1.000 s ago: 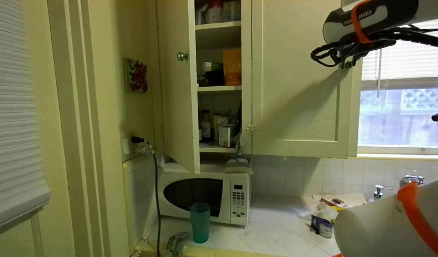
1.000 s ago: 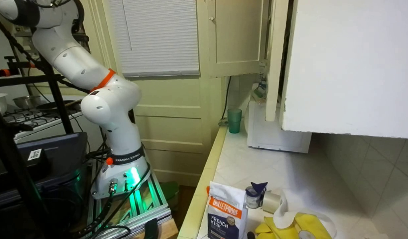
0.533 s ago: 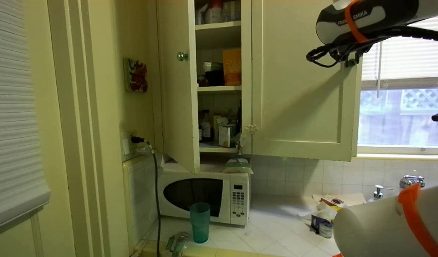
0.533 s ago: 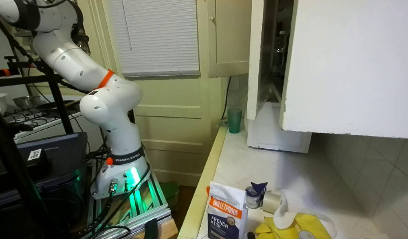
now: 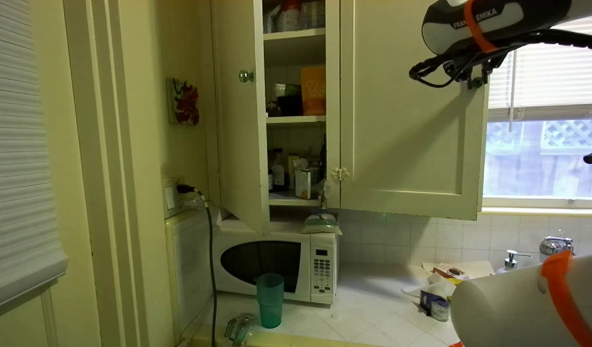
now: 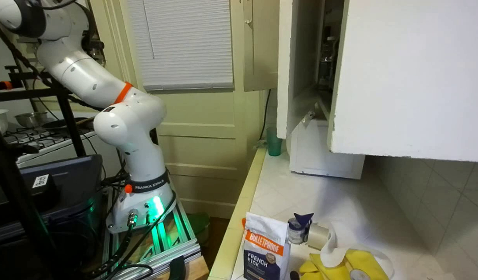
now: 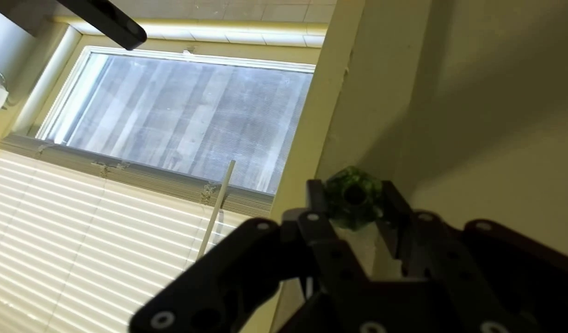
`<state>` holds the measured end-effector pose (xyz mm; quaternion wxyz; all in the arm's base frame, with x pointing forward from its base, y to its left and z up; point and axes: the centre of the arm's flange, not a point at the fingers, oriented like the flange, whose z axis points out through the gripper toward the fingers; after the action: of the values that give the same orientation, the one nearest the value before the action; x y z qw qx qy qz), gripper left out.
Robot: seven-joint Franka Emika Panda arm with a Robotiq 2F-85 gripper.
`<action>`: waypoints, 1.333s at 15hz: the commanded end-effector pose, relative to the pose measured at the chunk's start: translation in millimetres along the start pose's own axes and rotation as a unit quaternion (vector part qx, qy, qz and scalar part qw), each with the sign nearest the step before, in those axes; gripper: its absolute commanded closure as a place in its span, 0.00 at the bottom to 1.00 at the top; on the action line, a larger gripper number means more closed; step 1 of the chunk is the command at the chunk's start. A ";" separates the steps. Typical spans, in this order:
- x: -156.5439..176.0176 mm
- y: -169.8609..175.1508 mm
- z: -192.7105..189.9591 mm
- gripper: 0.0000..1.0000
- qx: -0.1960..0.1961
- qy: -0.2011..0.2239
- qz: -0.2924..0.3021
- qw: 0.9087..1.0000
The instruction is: Open the cabinets
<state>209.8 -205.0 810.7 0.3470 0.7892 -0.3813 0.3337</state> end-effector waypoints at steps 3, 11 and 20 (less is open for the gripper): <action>-26.5 -72.0 -14.9 0.92 0.063 -0.039 -0.017 0.997; -37.9 -84.9 -31.0 0.92 0.038 -0.045 -0.025 0.998; -50.8 -97.4 -50.0 0.92 0.015 -0.046 -0.029 0.998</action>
<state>202.5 -136.1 810.8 0.3812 0.7807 -0.4024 0.2887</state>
